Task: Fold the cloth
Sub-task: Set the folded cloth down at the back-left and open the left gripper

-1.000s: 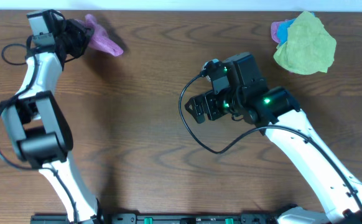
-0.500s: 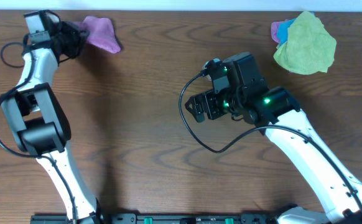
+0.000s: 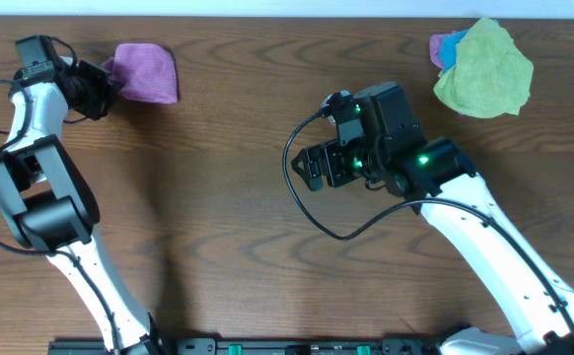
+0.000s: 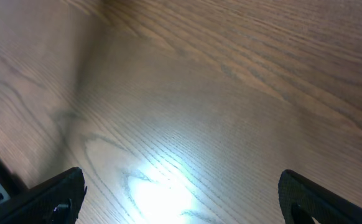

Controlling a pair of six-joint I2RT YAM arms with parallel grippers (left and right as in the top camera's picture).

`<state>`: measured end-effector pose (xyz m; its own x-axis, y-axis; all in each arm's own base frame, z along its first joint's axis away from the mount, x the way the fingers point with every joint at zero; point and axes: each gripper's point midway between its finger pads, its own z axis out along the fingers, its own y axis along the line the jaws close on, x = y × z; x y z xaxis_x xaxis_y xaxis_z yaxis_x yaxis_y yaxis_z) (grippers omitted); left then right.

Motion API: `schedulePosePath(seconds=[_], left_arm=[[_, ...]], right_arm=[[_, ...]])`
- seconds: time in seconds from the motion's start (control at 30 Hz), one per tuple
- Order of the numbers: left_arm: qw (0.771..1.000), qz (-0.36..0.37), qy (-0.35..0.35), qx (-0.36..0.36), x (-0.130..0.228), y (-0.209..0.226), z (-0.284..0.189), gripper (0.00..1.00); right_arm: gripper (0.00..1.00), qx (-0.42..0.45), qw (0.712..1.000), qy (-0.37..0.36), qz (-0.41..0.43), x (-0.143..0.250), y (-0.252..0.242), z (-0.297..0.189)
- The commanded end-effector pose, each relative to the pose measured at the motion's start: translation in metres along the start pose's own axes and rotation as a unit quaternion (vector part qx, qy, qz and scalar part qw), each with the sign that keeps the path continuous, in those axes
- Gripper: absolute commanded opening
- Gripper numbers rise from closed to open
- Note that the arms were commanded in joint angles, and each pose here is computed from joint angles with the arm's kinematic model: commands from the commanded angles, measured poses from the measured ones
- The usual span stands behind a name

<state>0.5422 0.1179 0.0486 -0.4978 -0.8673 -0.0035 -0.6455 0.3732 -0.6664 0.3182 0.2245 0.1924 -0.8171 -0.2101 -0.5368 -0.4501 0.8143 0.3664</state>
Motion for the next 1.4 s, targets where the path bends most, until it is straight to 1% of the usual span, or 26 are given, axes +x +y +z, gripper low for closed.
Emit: schedulePosePath(seconds=[0.0,0.03,0.3,0.53,0.57,0.6,0.63,0.77,0.87,1.0,1.13,1.27,1.37], left_arm=[[1.000,0.018,-0.003,-0.012,-0.005,0.007,-0.001,0.06],[1.000,0.013,-0.003,-0.027,-0.005,0.014,-0.002,0.06],[0.997,0.019,0.004,-0.071,-0.005,0.040,-0.010,0.06],[0.997,0.013,0.007,-0.081,-0.006,0.050,-0.015,0.06],[0.997,0.012,0.009,-0.080,-0.006,0.050,-0.015,0.27],[0.997,0.013,0.013,-0.080,-0.004,0.050,-0.015,0.80],[0.997,0.014,0.015,-0.080,-0.003,0.050,-0.015,0.95],[0.996,0.020,0.033,-0.079,0.005,0.051,-0.016,0.95],[0.995,0.023,0.045,-0.086,0.011,0.052,-0.024,0.95],[0.994,0.056,0.047,-0.087,0.018,0.040,-0.047,0.95],[0.991,0.098,0.038,-0.080,0.027,0.017,-0.083,0.95],[0.985,0.146,0.038,-0.077,0.049,-0.003,-0.134,0.95],[0.981,0.174,0.038,-0.076,0.071,-0.015,-0.174,0.95]], right_arm=[[0.99,-0.009,1.000,0.000,0.008,0.002,0.003,-0.002],[0.99,-0.009,1.000,0.000,0.008,0.002,0.003,-0.002],[0.99,-0.011,1.000,0.001,0.008,0.002,0.004,-0.002],[0.99,-0.011,1.000,0.001,0.008,0.002,0.004,-0.002],[0.99,-0.011,1.000,0.000,0.007,0.002,0.004,-0.002],[0.99,-0.011,1.000,0.000,0.007,0.002,0.003,-0.002],[0.99,-0.011,1.000,0.000,0.007,0.002,0.003,-0.002],[0.99,-0.008,1.000,-0.001,-0.007,0.001,0.003,-0.002],[0.99,0.011,1.000,-0.007,-0.018,-0.001,-0.004,-0.003],[0.99,0.055,0.998,-0.023,-0.037,-0.005,-0.016,-0.015],[0.99,0.092,0.994,-0.037,-0.037,-0.004,-0.032,-0.042],[0.94,0.113,0.993,-0.038,-0.015,0.009,-0.052,-0.078],[0.93,0.123,0.990,-0.072,-0.007,0.018,-0.058,-0.112]])
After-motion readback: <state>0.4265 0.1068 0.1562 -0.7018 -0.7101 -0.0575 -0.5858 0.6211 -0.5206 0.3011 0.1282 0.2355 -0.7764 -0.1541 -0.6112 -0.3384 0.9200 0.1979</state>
